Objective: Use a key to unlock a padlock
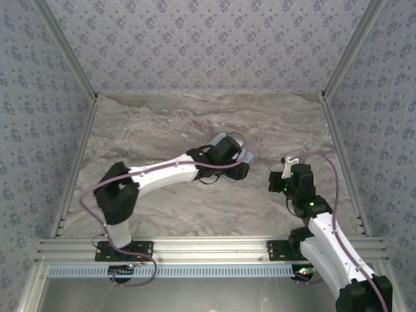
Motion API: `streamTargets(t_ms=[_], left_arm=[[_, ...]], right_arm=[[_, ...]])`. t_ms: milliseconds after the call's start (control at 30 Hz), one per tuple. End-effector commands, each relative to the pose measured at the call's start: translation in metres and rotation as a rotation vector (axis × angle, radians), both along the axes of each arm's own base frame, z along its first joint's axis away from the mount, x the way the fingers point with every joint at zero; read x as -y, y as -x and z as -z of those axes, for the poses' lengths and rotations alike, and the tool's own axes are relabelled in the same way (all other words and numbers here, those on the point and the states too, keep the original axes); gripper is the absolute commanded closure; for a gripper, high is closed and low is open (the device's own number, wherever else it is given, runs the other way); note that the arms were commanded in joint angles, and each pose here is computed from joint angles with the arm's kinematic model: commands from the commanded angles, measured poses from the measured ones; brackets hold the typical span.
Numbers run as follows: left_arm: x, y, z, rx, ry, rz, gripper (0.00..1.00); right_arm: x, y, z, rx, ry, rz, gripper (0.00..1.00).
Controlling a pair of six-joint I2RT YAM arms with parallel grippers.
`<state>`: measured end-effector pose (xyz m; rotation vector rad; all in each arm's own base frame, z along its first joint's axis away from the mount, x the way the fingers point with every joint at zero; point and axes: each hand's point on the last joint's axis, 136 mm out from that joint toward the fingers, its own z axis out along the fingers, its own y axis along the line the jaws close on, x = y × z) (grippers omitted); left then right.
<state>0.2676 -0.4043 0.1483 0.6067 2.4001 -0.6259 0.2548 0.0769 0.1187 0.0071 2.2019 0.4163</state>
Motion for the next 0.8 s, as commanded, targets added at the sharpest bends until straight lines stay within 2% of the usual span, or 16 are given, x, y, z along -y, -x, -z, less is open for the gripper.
streamTargets(t_ms=[0, 167, 267, 333, 533, 633, 767], left_arm=[[-0.022, -0.016, -0.045, 0.183, 0.106, 0.007, 0.28], [-0.067, -0.015, -0.051, 0.393, 0.179, 0.021, 0.23], [-0.095, -0.016, -0.045, 0.467, 0.154, -0.019, 0.11], [-0.110, -0.017, -0.032, 0.432, 0.120, -0.014, 0.11], [-0.131, -0.014, 0.028, 0.223, 0.017, -0.001, 0.13], [-0.125, -0.014, 0.053, 0.168, 0.009, 0.017, 0.15], [-0.114, -0.018, 0.072, 0.153, 0.027, 0.029, 0.17]], right_arm=[[-0.009, -0.003, -0.010, 0.028, -0.060, -0.032, 1.00], [-0.021, -0.004, -0.012, 0.039, -0.112, -0.070, 1.00], [-0.026, -0.005, -0.009, 0.034, -0.121, -0.084, 1.00], [-0.029, -0.005, -0.008, 0.033, -0.122, -0.092, 1.00], [-0.034, -0.006, -0.007, 0.037, -0.104, -0.103, 1.00], [-0.035, -0.006, -0.007, 0.042, -0.099, -0.103, 1.00], [-0.037, -0.006, -0.009, 0.052, -0.099, -0.112, 1.00]])
